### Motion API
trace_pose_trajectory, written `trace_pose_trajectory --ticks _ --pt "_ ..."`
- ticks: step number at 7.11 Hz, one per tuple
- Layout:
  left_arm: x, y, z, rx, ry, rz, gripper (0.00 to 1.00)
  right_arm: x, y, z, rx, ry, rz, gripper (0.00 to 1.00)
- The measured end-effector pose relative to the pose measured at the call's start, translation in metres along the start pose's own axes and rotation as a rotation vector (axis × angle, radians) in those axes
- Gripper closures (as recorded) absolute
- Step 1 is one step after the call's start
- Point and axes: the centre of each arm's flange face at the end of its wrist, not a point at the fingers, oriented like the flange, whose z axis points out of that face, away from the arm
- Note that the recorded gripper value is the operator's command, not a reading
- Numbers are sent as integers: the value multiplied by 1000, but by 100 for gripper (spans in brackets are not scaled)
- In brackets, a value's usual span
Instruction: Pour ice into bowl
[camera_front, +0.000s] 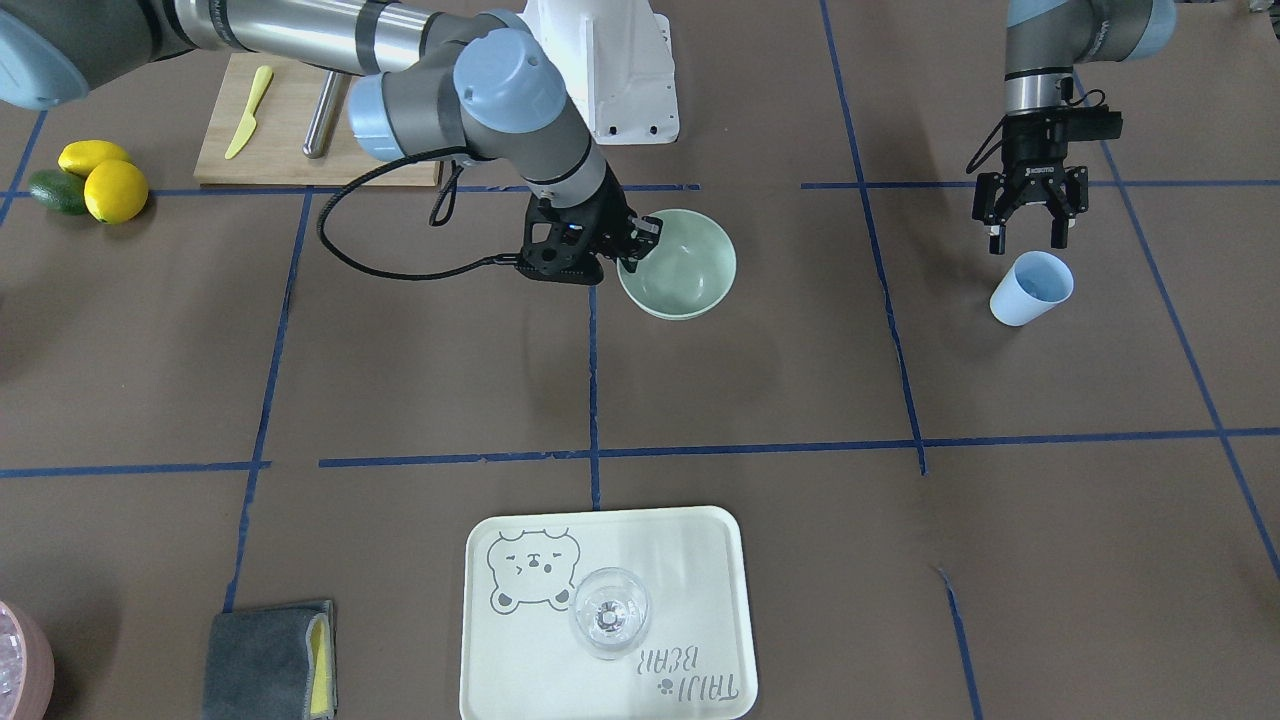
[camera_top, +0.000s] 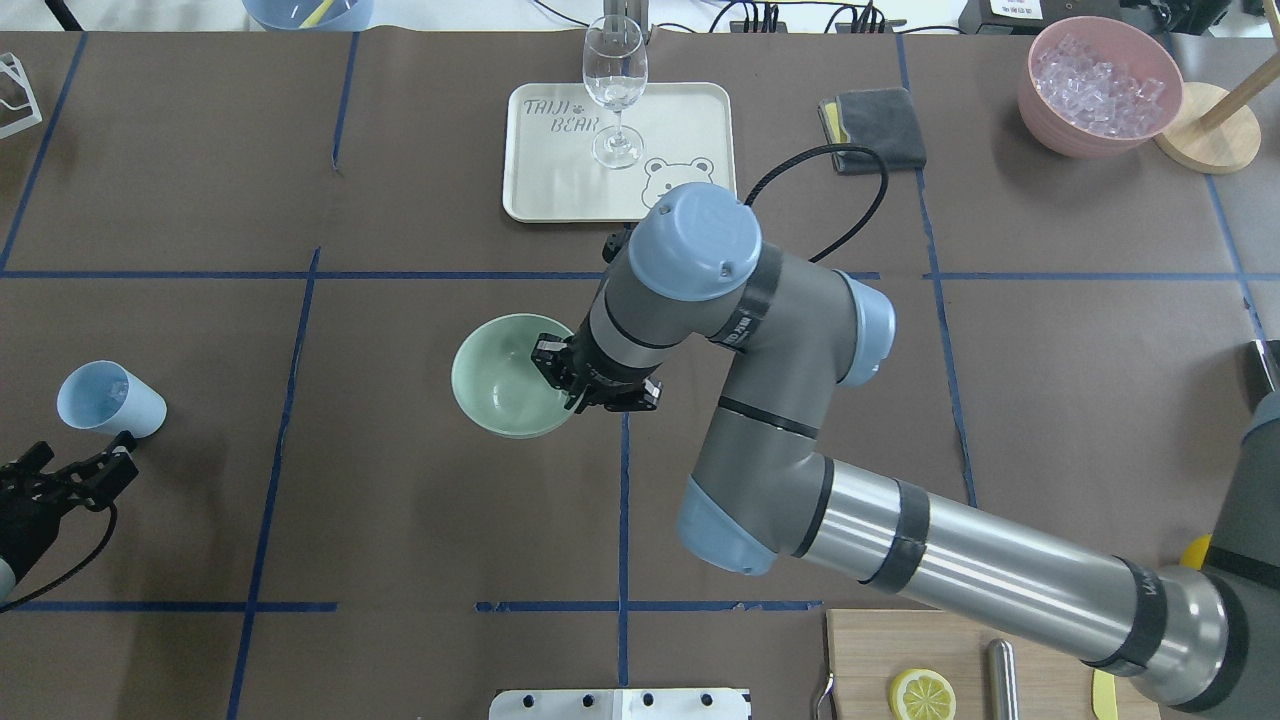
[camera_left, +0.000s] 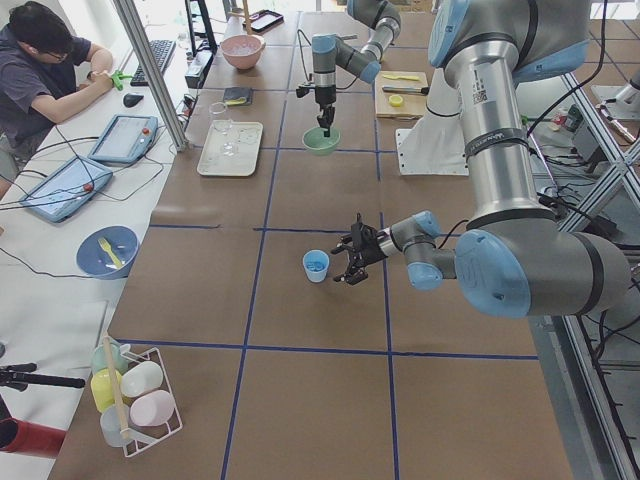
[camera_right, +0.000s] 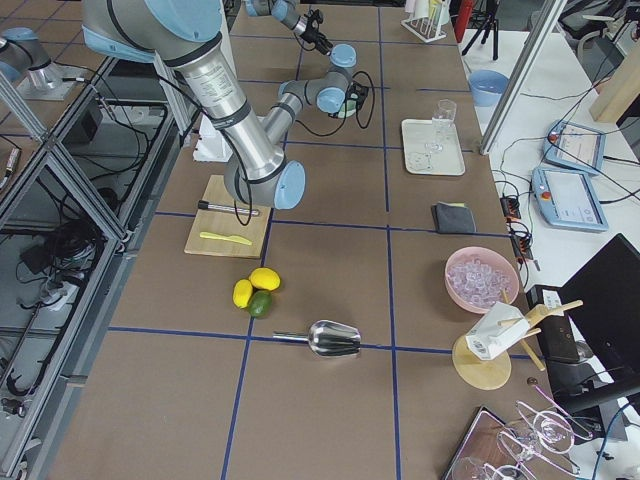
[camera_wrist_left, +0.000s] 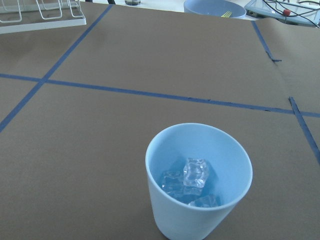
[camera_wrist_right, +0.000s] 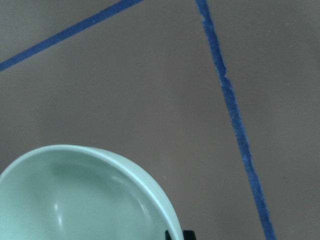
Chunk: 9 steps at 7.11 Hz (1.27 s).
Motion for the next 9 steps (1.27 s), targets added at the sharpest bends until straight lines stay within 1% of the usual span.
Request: trace_pose_trajectory --ticks 1,2,5,6,7,9 --pt "0 1 5 48 -6 10 1 -19 3 16 13 15 8 100" --pt "-1 3 9 81 -9 17 1 -36 3 31 28 31 13 100" --pt "-2 4 14 133 -13 27 1 -64 5 62 76 70 9 100" --pt "-4 5 16 147 -16 33 1 -64 7 70 90 74 4 42" --pt "-4 8 19 155 -18 37 1 -63 9 77 98 73 -2 0" --pt "4 20 31 171 -17 39 1 -63 13 84 113 71 -10 0"
